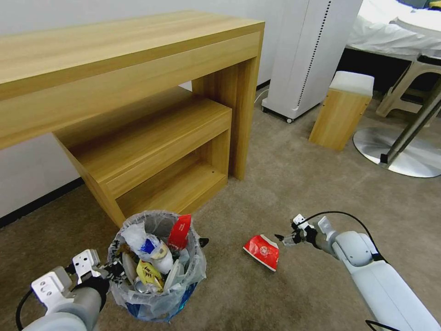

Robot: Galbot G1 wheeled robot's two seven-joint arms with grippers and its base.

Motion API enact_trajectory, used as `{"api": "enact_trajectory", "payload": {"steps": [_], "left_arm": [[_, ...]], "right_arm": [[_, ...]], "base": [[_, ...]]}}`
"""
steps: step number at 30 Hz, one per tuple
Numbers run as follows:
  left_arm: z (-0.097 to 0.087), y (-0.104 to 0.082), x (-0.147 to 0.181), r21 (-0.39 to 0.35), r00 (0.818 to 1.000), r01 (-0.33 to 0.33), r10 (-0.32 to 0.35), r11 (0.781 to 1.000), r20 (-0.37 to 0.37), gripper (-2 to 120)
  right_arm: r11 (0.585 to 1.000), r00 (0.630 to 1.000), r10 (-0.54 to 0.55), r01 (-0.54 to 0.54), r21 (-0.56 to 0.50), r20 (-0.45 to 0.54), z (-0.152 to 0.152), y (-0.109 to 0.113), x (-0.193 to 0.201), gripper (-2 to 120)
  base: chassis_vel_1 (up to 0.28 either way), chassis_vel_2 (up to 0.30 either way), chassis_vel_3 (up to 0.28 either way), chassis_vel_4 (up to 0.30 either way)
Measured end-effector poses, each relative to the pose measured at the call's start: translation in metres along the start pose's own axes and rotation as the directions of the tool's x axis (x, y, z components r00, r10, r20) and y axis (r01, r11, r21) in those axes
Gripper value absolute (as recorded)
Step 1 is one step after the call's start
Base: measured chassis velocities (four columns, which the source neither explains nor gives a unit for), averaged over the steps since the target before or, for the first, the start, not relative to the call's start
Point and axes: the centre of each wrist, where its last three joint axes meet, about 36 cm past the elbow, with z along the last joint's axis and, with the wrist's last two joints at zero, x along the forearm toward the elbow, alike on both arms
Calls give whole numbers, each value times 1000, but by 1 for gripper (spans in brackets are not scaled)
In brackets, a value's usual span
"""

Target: Pick up the trash bin and place the garbage on the floor into it.

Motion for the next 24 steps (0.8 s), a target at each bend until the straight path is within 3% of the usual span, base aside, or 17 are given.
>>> {"api": "enact_trajectory", "payload": {"steps": [12,19,24], "left_arm": [[1,2,1,0,1000,17,-17,1000,1,1],[0,3,1,-2,1000,24,-24,1000,5,1],[0,2,0,-6,1000,24,-24,1000,8,1]], "right_arm": [[995,995,-99,99,28,7,-3,19,-49,100],[994,993,-108,109,12,-40,14,17,-62,100],[995,995,-94,93,-27,-44,27,13,-68,84]], "base": [[0,0,0,0],[0,0,0,0],[0,0,0,0]]}}
